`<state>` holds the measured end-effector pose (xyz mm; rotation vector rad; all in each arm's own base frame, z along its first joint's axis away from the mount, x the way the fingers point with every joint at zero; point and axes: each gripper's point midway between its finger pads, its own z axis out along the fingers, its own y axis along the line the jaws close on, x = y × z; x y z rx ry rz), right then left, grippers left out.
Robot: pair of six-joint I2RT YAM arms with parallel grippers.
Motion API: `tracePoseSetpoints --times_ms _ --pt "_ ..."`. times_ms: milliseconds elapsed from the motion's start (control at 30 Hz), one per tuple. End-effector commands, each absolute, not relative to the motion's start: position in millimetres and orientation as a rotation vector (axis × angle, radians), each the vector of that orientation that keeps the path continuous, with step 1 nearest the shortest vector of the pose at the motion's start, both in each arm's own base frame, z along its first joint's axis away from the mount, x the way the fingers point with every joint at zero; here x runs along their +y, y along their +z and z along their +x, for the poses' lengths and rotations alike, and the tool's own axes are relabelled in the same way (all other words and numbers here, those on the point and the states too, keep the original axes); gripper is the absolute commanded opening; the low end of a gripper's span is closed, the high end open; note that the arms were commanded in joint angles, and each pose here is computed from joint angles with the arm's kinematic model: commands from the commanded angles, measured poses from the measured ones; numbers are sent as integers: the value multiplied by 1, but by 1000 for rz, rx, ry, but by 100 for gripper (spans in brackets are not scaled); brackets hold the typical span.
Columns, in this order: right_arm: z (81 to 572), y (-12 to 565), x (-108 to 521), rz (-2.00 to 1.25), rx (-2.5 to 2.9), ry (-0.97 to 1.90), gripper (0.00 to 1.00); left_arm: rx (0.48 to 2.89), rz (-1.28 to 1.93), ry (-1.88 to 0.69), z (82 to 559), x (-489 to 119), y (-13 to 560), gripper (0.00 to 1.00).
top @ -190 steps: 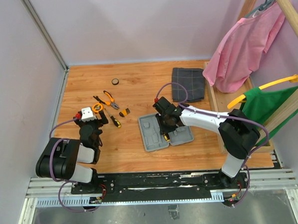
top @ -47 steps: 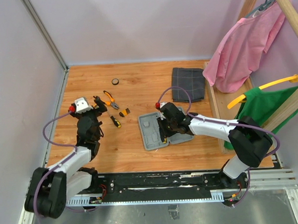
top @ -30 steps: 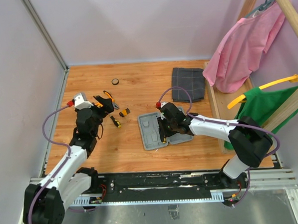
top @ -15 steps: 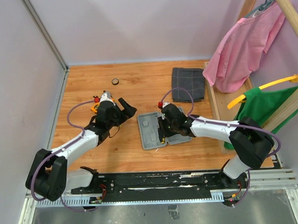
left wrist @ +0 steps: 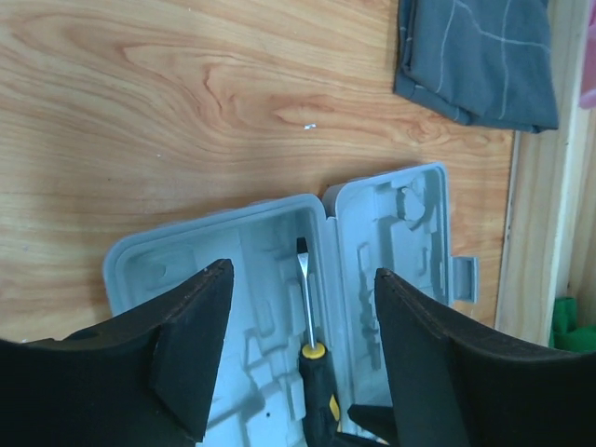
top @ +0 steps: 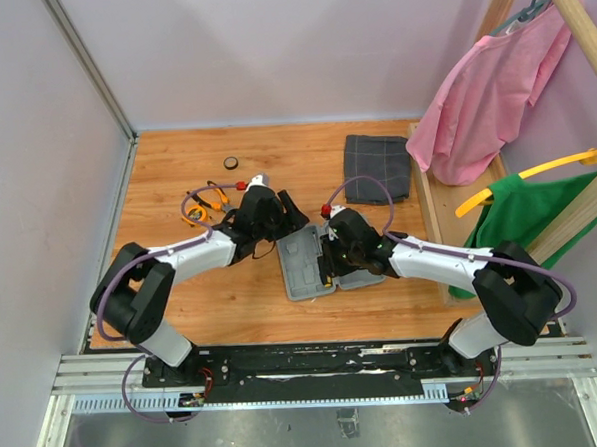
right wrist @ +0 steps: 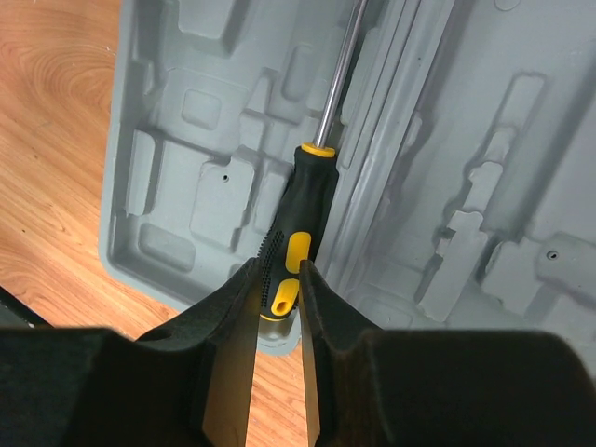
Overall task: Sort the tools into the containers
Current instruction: Adjust the screwdriver in the storage box.
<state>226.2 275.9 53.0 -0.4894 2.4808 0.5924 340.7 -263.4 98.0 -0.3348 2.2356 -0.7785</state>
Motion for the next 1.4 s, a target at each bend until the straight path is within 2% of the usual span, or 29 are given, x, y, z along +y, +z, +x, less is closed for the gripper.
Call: tracePoseSetpoints --times_ms 0,200,367,700,833,1367 --pt "217 49 273 -508 2496 582 24 2282 -289 -814 340 -286 90 65" --pt "214 51 277 -522 2499 611 24 2302 -255 -820 339 -300 81 53" --pt "212 47 277 -526 2520 612 24 2339 -252 -792 339 -305 69 40" --pt "208 34 272 -528 2572 572 22 2397 -225 -722 333 -311 50 32" --pt "208 32 269 -527 2580 550 22 2420 -217 -694 331 -314 43 24" --pt "204 29 268 -532 2590 556 22 2420 -211 -567 343 -309 34 16"
